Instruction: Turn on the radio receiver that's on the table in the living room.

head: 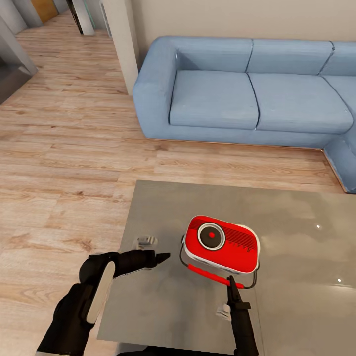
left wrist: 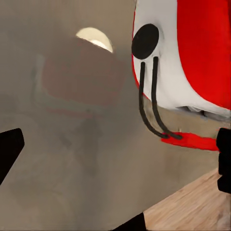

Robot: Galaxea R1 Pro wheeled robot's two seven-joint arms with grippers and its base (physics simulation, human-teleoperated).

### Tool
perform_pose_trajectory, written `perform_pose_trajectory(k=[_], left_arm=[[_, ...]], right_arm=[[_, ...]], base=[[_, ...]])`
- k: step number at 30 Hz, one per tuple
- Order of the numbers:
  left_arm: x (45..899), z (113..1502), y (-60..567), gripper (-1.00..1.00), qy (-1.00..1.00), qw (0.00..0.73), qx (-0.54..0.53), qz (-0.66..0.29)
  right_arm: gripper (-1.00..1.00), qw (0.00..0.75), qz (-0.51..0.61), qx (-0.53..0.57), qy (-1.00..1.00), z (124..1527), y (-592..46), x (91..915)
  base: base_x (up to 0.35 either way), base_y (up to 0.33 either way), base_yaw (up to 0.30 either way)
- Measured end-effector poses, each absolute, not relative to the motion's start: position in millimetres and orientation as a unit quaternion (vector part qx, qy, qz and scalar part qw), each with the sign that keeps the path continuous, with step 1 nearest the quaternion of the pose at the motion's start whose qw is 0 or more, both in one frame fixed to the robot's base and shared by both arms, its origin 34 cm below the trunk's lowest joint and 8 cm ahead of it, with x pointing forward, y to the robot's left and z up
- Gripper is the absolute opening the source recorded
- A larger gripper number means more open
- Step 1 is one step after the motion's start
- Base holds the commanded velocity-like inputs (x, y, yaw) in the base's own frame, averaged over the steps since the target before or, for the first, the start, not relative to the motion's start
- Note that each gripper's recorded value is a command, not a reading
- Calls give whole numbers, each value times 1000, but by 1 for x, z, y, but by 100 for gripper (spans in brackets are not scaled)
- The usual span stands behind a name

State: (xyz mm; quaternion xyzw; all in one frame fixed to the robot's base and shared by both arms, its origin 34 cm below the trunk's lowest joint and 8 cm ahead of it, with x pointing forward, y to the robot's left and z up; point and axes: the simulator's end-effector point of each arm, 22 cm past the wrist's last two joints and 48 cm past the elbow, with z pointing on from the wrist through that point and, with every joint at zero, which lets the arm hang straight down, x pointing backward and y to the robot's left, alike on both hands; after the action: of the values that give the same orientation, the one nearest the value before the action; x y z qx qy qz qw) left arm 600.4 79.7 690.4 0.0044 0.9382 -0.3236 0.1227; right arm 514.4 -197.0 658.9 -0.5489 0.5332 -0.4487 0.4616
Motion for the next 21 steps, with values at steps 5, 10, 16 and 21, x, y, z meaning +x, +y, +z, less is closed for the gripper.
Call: perform_pose_trajectory(k=[5,10,16,21], left_arm=[[620,708,56,100,930,126,3,-346],[634,719,45,100,924,134,4,-357],[650,730,38,100,919,146,7,-365],[664,742,31,100,912,158,7,-378]], right_arm=[[-100,454,-454,-556,528,657,-199,513],[-100,439,-470,-579,500,658,-195,513],[-100,438,-469,-602,475,657,-188,512],[-100,425,-462,-615,477,649,-192,511]], base=[[0,0,0],[0,0,0],[0,0,0],[0,0,0]])
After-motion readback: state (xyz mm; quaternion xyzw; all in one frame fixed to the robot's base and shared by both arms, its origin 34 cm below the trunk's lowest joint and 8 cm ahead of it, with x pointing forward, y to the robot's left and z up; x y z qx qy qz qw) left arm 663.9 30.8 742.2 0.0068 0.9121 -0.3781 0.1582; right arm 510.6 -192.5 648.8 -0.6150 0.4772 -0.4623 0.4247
